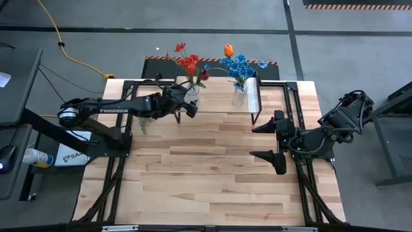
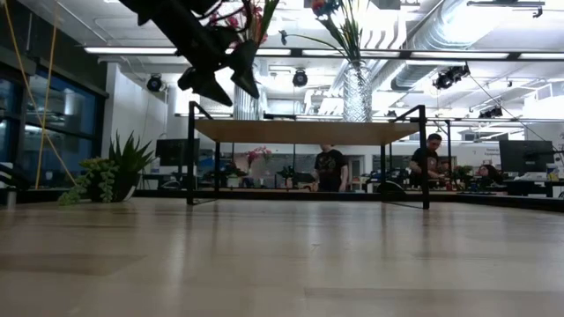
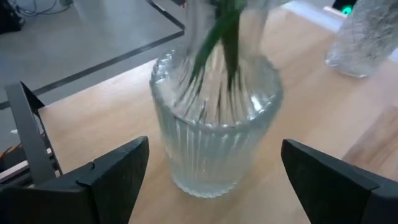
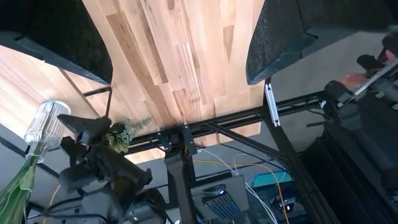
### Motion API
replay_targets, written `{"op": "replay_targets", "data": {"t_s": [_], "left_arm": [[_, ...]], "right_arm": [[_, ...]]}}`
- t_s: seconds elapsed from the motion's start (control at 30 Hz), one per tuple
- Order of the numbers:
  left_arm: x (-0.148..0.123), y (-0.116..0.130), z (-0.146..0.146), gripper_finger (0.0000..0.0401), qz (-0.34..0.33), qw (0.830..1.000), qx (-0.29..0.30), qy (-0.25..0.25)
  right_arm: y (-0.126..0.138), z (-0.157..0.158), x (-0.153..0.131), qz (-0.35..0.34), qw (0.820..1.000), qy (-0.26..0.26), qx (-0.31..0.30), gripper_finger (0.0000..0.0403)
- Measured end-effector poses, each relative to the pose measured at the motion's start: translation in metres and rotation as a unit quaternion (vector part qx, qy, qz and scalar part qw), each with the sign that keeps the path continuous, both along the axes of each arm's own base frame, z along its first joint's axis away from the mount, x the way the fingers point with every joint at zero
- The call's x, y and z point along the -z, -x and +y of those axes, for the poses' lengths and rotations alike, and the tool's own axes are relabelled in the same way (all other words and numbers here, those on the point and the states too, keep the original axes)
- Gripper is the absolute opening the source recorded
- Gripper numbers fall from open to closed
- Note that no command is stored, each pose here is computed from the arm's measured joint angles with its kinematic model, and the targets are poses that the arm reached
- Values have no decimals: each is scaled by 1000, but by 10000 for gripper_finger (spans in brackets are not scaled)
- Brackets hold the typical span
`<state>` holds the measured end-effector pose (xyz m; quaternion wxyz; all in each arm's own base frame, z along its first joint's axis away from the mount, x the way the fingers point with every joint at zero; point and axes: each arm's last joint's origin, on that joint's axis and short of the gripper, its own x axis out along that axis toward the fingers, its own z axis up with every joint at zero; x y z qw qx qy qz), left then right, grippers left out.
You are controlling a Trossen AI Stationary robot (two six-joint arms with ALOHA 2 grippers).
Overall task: Pick and place flowers into a vace then onto a shelf
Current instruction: Put the transparent vase with flowers on the shelf, then return to Home Position
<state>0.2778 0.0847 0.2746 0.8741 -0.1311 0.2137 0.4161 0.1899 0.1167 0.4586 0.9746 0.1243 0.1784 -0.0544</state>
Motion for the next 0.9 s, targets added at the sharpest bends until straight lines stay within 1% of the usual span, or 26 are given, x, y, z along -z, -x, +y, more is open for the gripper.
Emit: {"op": "replay_targets", "data": {"t_s": [0.2, 0.33, 0.4, 0.47, 0.63, 0.8, 0.9], "left_arm": [[-7, 3, -9, 400, -11, 1000, 20, 3], [-14, 2, -26, 400, -33, 998, 59, 16], [-16, 6, -36, 400, -30, 996, 80, 25], [-23, 6, -50, 400, -52, 992, 113, 29], [-37, 23, -84, 399, -61, 977, 198, 47], [-56, 50, -107, 399, -78, 966, 244, 32], [-67, 67, -118, 399, -95, 957, 274, 28]], "right_arm": [[0, 0, 0, 0, 1000, 0, 0, 358], [0, 0, 0, 0, 1000, 0, 0, 358], [0, 0, 0, 0, 1000, 0, 0, 358], [0, 0, 0, 0, 1000, 0, 0, 358], [0, 0, 0, 1, 1000, 0, -1, 358], [0, 0, 0, 0, 1000, 0, 0, 358], [0, 0, 0, 0, 1000, 0, -1, 358]]}}
